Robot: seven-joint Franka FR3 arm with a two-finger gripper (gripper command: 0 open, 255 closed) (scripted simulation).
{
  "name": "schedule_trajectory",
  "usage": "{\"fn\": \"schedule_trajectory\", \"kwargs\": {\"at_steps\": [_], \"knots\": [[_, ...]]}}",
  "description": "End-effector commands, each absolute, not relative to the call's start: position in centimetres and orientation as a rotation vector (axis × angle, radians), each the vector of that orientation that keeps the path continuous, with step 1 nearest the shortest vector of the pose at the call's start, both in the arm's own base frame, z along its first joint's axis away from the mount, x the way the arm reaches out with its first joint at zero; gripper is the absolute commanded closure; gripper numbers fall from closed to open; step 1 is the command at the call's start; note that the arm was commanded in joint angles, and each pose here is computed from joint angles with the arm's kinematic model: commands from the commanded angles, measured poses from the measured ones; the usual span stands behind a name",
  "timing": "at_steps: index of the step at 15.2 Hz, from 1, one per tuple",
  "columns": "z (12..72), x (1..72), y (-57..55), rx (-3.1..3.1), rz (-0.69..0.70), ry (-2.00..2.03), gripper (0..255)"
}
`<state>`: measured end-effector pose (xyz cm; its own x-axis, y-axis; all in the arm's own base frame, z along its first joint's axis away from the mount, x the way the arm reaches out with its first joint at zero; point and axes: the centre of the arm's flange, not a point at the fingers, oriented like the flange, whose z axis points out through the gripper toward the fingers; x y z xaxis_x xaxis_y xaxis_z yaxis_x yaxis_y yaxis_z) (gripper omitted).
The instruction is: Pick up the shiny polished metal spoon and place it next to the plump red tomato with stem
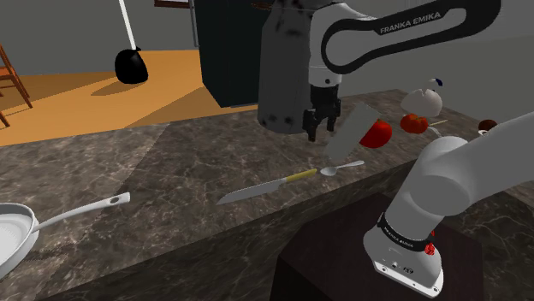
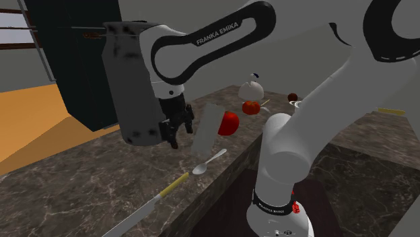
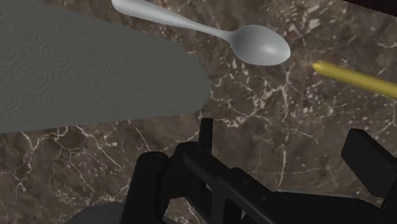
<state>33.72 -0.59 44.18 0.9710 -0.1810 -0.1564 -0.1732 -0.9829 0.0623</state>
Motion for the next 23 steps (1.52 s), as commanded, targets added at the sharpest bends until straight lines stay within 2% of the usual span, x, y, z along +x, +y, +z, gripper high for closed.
{"fn": "schedule_trajectory", "kwargs": {"at_steps": [1,5,13,21,22,23], "knots": [[41.6,33.4,-0.9,3.065,-0.320,-0.359,0],[36.4,32.7,-1.5,3.043,-0.457,-0.515,0],[32.6,31.5,-1.4,3.043,-0.457,-0.515,0],[32.6,31.5,-1.4,3.043,-0.457,-0.515,0],[32.6,31.5,-1.4,3.043,-0.457,-0.515,255],[32.6,31.5,-1.4,3.043,-0.457,-0.515,255]]}}
